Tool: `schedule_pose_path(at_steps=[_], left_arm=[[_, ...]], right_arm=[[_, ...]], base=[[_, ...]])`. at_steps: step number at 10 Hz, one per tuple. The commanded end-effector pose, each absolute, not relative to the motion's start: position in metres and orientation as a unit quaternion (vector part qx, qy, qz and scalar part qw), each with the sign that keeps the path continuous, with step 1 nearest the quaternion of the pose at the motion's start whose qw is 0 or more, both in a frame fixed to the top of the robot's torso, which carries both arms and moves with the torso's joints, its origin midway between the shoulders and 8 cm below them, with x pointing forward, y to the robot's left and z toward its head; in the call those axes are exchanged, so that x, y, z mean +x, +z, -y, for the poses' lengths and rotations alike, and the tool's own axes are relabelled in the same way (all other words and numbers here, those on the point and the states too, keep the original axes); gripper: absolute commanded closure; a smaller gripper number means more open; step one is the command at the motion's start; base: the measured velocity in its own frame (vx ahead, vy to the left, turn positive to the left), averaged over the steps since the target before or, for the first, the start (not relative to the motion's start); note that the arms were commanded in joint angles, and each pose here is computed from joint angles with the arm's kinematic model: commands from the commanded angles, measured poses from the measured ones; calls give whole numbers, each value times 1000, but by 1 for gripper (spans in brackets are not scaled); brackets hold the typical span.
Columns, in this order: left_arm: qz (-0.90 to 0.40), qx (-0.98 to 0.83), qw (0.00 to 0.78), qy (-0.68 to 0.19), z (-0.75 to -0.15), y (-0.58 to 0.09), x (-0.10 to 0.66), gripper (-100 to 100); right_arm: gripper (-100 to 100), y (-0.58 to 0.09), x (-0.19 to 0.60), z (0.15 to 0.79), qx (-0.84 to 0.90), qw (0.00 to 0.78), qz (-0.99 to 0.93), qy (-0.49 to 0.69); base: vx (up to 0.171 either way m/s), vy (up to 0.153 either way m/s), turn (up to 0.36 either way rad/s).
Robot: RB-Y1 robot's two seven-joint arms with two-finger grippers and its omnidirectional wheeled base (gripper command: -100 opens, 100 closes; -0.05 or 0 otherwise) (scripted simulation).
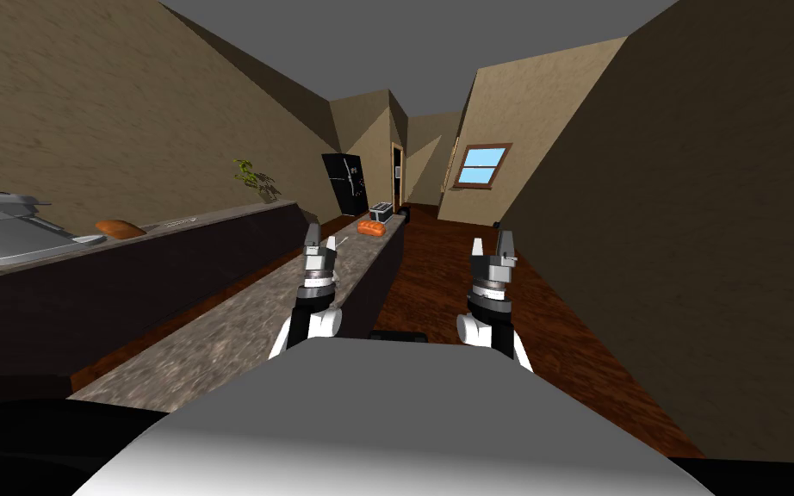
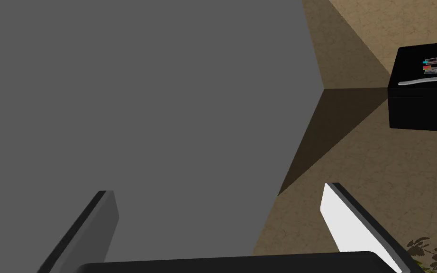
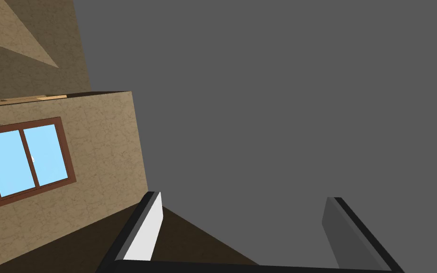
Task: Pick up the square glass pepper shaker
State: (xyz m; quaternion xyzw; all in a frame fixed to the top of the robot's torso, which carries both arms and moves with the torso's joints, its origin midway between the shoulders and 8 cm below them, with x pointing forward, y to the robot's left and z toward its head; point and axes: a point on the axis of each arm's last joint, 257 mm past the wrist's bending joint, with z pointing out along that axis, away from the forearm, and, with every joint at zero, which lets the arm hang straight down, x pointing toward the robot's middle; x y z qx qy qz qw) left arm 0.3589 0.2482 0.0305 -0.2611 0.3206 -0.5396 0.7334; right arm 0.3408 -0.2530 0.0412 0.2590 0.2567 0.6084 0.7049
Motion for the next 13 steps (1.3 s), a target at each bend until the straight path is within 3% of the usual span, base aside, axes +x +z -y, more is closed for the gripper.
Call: schedule_pose_path(at_steps=[1, 13], left_arm=[[-338, -250, 730, -538, -244, 25, 361, -100], [-530, -205, 673, -474, -236, -92, 394, -100]], right_arm=[[0, 41, 341, 253, 259, 705, -257, 608], [0, 41, 341, 253, 259, 705, -257, 608]], base=[[-7, -2, -11], [-30, 8, -19]])
